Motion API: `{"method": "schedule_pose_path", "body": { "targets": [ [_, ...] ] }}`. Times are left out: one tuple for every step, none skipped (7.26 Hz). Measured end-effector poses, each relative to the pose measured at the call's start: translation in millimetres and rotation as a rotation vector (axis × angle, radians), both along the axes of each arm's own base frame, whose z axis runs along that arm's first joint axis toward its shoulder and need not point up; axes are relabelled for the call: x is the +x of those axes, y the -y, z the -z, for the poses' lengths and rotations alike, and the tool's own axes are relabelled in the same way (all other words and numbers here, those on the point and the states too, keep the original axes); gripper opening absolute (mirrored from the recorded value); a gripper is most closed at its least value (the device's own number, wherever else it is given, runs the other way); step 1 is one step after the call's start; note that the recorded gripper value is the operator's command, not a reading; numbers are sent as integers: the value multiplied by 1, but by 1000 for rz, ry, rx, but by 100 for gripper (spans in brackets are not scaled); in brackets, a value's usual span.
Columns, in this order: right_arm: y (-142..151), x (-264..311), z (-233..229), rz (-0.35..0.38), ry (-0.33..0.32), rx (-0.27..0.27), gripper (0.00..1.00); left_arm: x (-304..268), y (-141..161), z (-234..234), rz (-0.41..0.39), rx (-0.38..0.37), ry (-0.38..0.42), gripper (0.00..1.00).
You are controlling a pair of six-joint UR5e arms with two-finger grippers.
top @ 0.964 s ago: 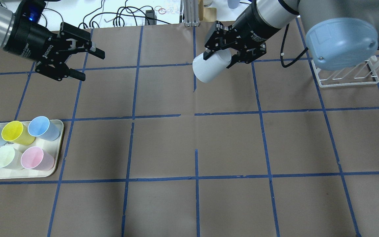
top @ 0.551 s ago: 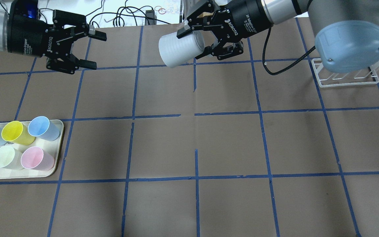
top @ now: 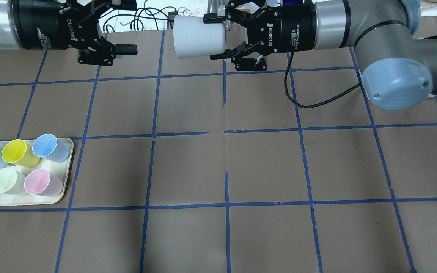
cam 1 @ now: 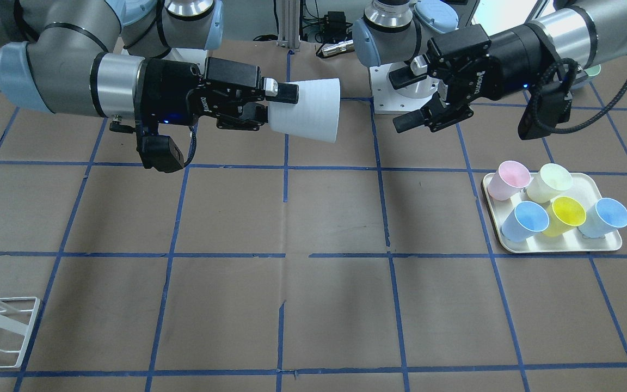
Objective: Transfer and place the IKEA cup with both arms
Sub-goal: 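Carry the cup toward the left gripper while the left gripper reaches to it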
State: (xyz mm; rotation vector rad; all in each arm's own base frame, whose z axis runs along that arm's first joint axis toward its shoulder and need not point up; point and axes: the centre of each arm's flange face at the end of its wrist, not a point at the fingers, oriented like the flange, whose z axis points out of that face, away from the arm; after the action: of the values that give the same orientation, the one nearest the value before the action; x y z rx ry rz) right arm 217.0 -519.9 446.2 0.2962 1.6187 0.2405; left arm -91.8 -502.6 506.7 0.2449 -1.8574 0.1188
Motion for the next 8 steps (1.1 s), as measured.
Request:
{"method": "schedule_pose_path", "body": {
  "targets": [
    [3,1,12,1,37,21,5,-11,-2,-4,14,-12,-27,100],
    [4,2,17,1,62,34,5,-20,-4,-6,26,-19,-46,100],
    [4,4,18,1,74,42,5,-29,-5,-7,40,-18,-61,100],
    [3,5,17,-2,79,44,5,-35,-5,-6,49,-15,-69,100],
    [2,7,16,-5,80,44,5,-37,-4,-5,54,-13,-73,95],
    [0,9,15,-10,80,43,5,-38,-3,-4,56,-15,-74,79],
    [-2,15,15,-21,80,42,5,-39,-3,-4,57,-16,-74,68],
    [-4,22,14,-34,83,40,5,-40,-3,-4,58,-16,-74,67]
  ]
}}
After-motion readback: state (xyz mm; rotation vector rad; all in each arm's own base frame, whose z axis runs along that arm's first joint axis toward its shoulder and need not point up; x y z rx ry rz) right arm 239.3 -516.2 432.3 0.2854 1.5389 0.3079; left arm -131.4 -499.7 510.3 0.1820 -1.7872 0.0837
